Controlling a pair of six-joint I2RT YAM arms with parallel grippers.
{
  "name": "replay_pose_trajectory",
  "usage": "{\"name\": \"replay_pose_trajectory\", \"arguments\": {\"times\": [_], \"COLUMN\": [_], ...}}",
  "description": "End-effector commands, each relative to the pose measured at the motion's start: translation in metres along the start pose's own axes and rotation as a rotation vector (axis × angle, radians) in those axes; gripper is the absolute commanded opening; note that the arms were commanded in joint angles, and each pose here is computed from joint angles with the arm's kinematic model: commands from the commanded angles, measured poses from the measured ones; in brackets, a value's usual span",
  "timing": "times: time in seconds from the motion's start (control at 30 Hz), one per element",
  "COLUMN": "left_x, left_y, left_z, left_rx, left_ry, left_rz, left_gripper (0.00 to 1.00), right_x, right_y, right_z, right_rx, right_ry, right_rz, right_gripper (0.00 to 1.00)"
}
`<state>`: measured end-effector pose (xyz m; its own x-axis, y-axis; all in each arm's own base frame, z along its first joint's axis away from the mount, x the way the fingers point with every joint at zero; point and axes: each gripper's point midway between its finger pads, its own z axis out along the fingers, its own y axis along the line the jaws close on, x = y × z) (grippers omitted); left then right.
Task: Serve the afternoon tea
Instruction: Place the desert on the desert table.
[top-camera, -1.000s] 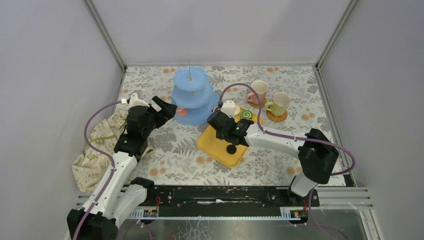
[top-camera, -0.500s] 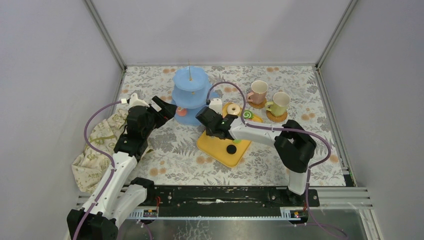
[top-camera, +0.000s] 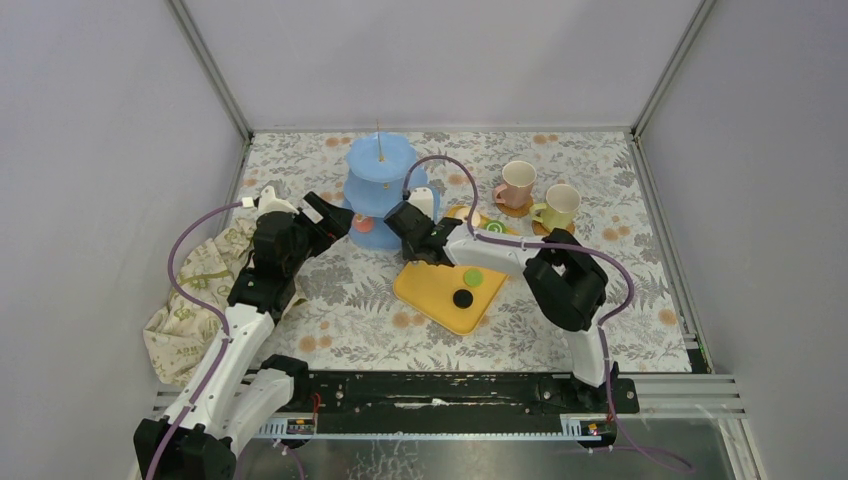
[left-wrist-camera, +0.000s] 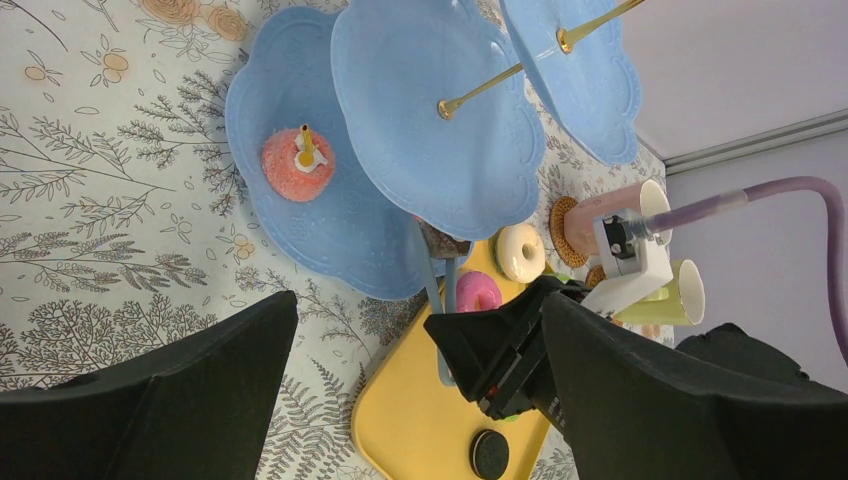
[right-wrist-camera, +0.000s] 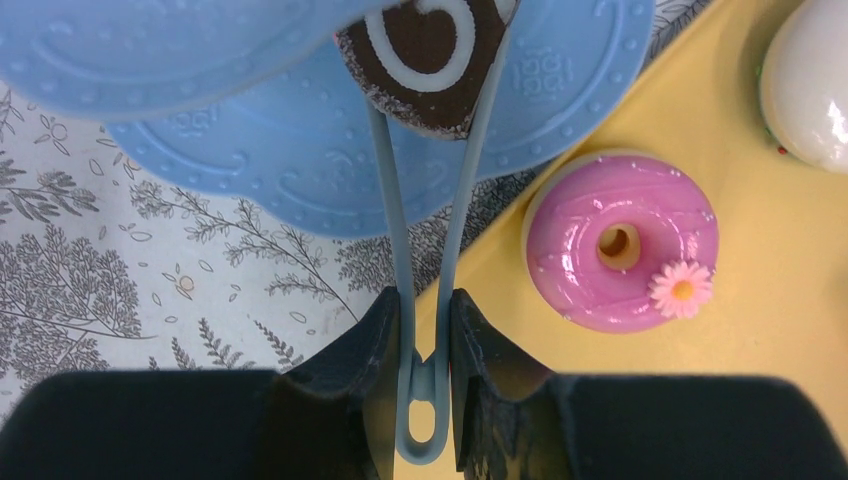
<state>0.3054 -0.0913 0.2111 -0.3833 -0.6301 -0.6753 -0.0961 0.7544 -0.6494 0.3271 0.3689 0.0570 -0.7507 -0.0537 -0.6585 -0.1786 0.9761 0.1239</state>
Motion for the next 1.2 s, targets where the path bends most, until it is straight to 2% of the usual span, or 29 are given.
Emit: {"name": "replay_pose_trajectory", "arguments": {"times": [0.0,0.5,0.87,1.17], "left_x": [-0.007,-0.006,-0.006,-0.007], "left_y": [-0.009,-0.007,-0.007,-0.006], "left_z": [0.000,0.000,-0.001,-0.001], "left_rx": [0.041,0.038,0.034,0.031], "left_ry": [-0.035,-0.032,-0.038,-0.039], "left_rz": [-0.008,-0.012,-0.008,-0.007], "left_gripper": [1.00,1.00,1.00,1.00], "right_x": [-0.024,-0.024,-0.024,-0.023], "right_y": [0.013,0.011,0.019,0.018], "right_z": [0.003,0.016,0.021,0.021], "right_rx": [-0.040,-0.028,-0.049,-0.047], "right_ry": [-0.046,-0.047,-0.030,-0.022], "right_rz": [0.011,0.010,0.005,0.004], "right_gripper": [0.17,0.26,0.38,0.40]}}
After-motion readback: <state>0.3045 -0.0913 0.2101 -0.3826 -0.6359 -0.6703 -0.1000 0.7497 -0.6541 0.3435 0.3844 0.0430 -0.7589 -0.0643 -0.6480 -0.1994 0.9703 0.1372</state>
